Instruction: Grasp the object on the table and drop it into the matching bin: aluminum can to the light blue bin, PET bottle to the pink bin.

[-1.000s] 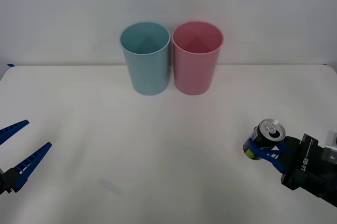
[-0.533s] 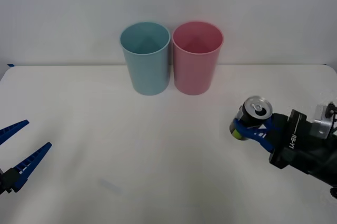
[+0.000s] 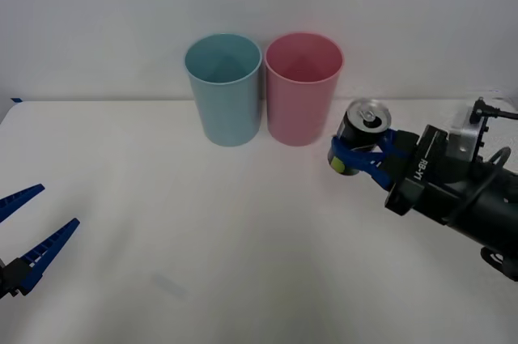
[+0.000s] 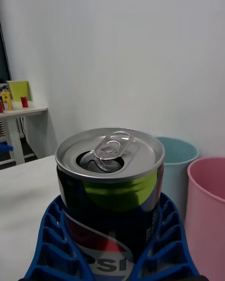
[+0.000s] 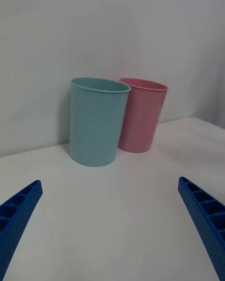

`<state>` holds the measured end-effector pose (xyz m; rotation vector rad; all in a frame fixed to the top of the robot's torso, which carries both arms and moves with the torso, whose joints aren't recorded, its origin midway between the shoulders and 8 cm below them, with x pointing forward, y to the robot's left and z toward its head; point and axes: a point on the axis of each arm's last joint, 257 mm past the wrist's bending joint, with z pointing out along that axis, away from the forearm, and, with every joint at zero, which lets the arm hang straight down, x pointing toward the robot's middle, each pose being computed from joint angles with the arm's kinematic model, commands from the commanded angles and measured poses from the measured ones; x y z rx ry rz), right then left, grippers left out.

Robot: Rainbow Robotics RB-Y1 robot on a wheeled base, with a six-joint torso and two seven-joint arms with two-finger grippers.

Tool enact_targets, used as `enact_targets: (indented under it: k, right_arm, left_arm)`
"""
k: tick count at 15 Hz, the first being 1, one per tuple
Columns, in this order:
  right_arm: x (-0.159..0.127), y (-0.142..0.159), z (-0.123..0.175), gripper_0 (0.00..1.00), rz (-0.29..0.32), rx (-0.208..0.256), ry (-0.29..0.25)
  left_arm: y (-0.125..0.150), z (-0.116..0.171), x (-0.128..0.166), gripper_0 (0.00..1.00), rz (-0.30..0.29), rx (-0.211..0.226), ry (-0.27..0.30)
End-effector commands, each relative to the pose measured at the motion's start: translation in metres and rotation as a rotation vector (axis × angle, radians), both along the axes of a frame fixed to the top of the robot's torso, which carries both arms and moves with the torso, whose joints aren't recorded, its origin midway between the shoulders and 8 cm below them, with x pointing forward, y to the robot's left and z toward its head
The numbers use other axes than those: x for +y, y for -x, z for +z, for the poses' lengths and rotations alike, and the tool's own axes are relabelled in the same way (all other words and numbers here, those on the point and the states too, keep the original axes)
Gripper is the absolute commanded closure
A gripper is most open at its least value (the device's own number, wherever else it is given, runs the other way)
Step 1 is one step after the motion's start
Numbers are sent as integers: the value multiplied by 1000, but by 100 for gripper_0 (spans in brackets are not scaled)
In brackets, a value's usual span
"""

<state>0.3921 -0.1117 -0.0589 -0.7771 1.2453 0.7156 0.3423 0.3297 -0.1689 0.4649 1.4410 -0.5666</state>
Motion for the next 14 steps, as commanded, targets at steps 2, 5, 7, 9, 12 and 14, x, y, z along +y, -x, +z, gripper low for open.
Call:
enact_targets:
  k: [2, 5, 7, 9, 12, 14]
  right_arm:
    - [19, -18, 28, 100, 6, -3, -29]
    - [37, -38, 45, 100, -20, -3, -58]
    - [47, -58, 50, 100, -25, -3, -61]
    - [53, -81, 53, 100, -36, -5, -60]
    - [70, -112, 62, 100, -71, -9, -58]
    - [83, -138, 65, 100, -93, 3, -61]
  left_arm:
    - [0, 0, 0, 0, 0, 0, 0]
    - [0, 0, 0, 0, 0, 0, 0]
    - [0, 0, 0, 0, 0, 0, 0]
    - [0, 0, 0, 0, 0, 0, 0]
    - [0, 0, 0, 0, 0, 0, 0]
    - [0, 0, 0, 0, 0, 0, 0]
